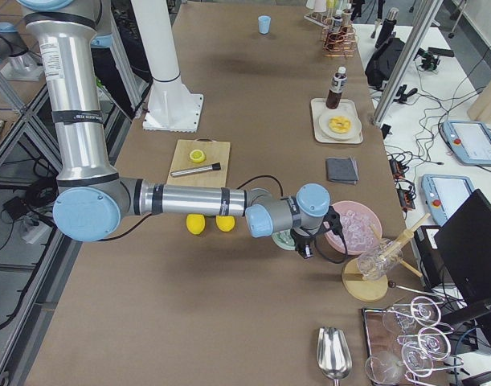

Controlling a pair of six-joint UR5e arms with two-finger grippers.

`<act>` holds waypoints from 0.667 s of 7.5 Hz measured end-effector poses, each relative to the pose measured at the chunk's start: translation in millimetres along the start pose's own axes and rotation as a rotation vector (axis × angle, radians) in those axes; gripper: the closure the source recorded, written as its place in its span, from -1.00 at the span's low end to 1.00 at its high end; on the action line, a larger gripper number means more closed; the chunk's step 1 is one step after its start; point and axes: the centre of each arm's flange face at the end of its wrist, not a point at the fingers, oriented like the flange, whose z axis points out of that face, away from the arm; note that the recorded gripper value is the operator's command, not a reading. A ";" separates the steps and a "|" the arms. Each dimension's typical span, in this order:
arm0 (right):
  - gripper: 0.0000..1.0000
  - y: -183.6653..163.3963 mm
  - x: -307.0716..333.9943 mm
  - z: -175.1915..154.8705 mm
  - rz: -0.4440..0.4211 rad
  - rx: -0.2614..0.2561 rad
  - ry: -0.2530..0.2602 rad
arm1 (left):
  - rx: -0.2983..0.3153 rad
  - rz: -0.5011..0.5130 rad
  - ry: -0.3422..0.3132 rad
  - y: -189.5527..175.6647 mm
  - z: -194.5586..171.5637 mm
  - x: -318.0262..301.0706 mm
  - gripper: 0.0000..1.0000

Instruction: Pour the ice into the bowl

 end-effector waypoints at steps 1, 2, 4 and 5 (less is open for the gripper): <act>1.00 7.0 11.9 8.8 -0.008 -0.001 0.001 | 0.006 0.007 0.002 2.0 12.5 -15.4 -0.94; 1.00 18.1 24.7 20.4 -0.014 0.004 0.003 | 0.011 0.009 0.003 2.4 22.0 -27.0 -0.94; 1.00 42.7 41.8 37.4 -0.017 0.008 0.003 | 0.002 -0.009 -0.001 0.8 32.4 -39.5 -0.94; 1.00 50.5 45.3 41.1 -0.019 0.011 0.003 | -0.006 -0.020 -0.004 -3.0 37.6 -45.0 -0.94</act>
